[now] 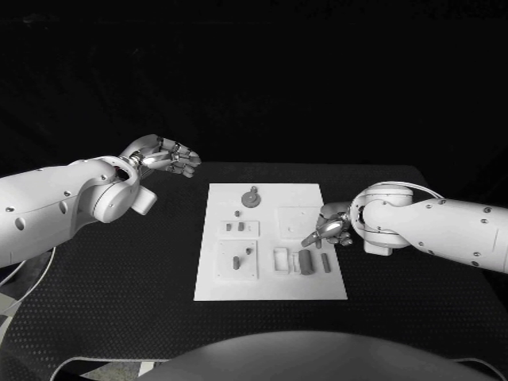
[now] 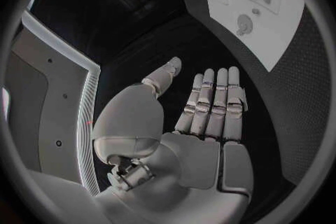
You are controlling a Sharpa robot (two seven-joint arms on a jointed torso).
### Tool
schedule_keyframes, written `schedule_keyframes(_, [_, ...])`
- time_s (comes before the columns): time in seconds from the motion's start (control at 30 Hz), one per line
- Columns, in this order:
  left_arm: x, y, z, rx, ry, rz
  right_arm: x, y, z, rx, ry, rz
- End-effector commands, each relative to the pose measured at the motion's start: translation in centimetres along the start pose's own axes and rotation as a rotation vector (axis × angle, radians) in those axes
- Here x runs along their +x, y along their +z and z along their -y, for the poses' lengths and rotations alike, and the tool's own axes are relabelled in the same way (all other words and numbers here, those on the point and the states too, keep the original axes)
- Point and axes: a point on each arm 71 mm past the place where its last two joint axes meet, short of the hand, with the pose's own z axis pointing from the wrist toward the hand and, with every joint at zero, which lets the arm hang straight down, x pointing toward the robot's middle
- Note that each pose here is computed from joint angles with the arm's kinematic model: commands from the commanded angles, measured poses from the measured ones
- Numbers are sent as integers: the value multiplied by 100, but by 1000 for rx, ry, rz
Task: Assemble the parts on the task board
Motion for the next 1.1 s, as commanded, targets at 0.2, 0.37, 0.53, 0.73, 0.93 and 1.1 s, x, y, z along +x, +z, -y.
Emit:
schedule_keyframes(0.2, [24, 5, 15, 7, -7, -17, 143, 100, -4, 23, 6, -57])
schedule_keyframes(0.37, [20, 2, 13, 6, -7, -16, 204, 130, -5, 25, 6, -77])
schedule_keyframes(0.53, [23, 2, 14, 6, -7, -17, 257, 151, -31, 24, 5, -93])
schedule_keyframes(0.73, [16, -2, 11, 6, -7, -16, 317, 187, -8, 36, 12, -102])
schedule_keyframes(0.93, [18, -4, 11, 6, -7, -18, 400, 232, -1, 43, 16, -110])
schedule_keyframes(1.1, [11, -8, 7, 5, -7, -17, 433, 271, 13, 54, 3, -99])
